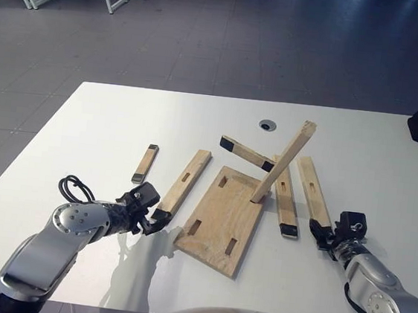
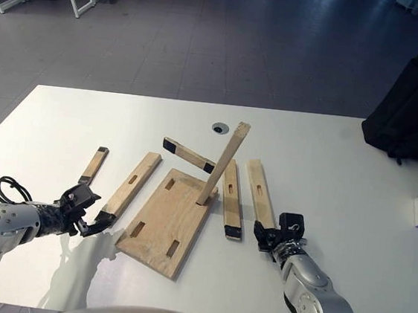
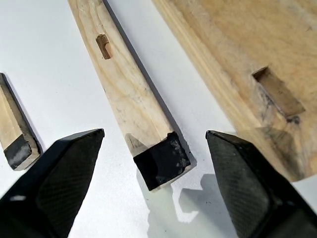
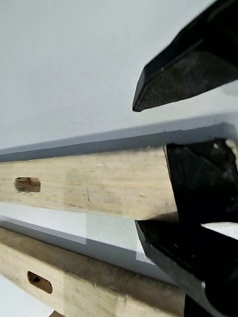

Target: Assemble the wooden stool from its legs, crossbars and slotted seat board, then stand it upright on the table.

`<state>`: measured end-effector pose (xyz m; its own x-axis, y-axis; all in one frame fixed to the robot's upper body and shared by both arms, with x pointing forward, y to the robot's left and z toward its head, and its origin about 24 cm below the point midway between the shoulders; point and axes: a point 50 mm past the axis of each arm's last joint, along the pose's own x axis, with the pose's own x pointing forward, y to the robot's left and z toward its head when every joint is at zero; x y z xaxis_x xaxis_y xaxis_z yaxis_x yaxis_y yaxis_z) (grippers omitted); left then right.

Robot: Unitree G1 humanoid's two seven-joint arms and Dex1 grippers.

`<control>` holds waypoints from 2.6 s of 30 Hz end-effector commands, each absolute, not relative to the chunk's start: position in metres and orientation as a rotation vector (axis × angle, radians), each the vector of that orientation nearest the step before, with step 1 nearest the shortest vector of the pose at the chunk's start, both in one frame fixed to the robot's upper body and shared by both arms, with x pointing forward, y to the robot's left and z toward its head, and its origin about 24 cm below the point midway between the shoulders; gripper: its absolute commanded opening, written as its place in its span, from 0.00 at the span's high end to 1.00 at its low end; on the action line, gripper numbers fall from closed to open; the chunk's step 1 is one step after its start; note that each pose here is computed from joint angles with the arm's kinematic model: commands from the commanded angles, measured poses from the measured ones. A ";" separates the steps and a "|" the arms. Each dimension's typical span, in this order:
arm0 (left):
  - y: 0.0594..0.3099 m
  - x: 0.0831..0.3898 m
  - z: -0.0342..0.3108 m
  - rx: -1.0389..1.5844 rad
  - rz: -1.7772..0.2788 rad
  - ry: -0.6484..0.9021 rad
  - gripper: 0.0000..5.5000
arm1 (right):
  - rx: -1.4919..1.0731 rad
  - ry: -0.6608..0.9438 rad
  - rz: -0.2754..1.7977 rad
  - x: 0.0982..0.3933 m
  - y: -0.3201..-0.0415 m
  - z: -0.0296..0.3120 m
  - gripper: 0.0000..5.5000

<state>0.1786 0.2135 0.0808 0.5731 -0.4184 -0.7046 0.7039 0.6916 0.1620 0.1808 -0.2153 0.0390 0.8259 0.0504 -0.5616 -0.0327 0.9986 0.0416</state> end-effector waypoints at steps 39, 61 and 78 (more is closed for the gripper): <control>0.154 0.229 0.231 -0.922 -1.368 0.099 0.31 | 0.478 0.222 1.486 0.187 -0.109 0.197 0.63; 0.195 0.231 0.206 -0.738 -1.140 0.145 0.63 | 0.434 0.273 1.323 0.202 -0.127 0.192 0.42; 0.212 0.226 0.122 -0.192 -1.039 0.107 0.63 | -0.080 0.703 1.220 0.155 -0.147 0.082 0.21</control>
